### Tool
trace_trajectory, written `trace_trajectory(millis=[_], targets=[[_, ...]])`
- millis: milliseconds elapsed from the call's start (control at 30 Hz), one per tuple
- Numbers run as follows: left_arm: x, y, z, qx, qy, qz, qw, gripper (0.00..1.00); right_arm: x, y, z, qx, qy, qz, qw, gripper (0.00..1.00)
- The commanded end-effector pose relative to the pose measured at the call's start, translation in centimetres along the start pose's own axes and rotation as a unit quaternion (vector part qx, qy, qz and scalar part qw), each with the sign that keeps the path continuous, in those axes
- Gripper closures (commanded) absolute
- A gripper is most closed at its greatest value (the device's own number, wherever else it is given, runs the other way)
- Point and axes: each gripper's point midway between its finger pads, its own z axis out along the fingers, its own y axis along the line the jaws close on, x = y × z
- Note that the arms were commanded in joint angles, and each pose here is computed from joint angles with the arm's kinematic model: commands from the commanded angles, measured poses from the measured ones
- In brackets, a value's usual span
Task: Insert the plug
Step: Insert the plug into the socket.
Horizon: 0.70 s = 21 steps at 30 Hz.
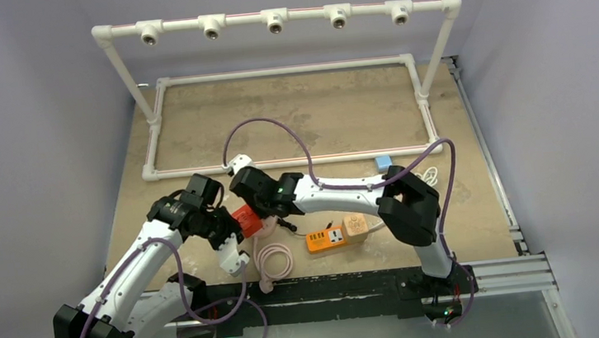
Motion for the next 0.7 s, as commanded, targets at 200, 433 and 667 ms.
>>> trace_trajectory(millis=[200,433,667], targets=[[0.1,-0.4,0.9,0.015,-0.008,0.024,1.0,1.0,1.3,-1.0,-3.0,-0.022,0.087,0.009,0.996,0.89],[0.2,-0.2,0.9,0.01,-0.007,0.031,0.999,1.0,-1.4,-0.4,-4.3,-0.041,0.066,-0.002,0.997,0.02],[0.1,0.3,1.0,0.004,-0.013,0.035,0.999,1.0,-1.1,-0.5,-4.5,-0.037,0.067,0.018,0.997,0.01]])
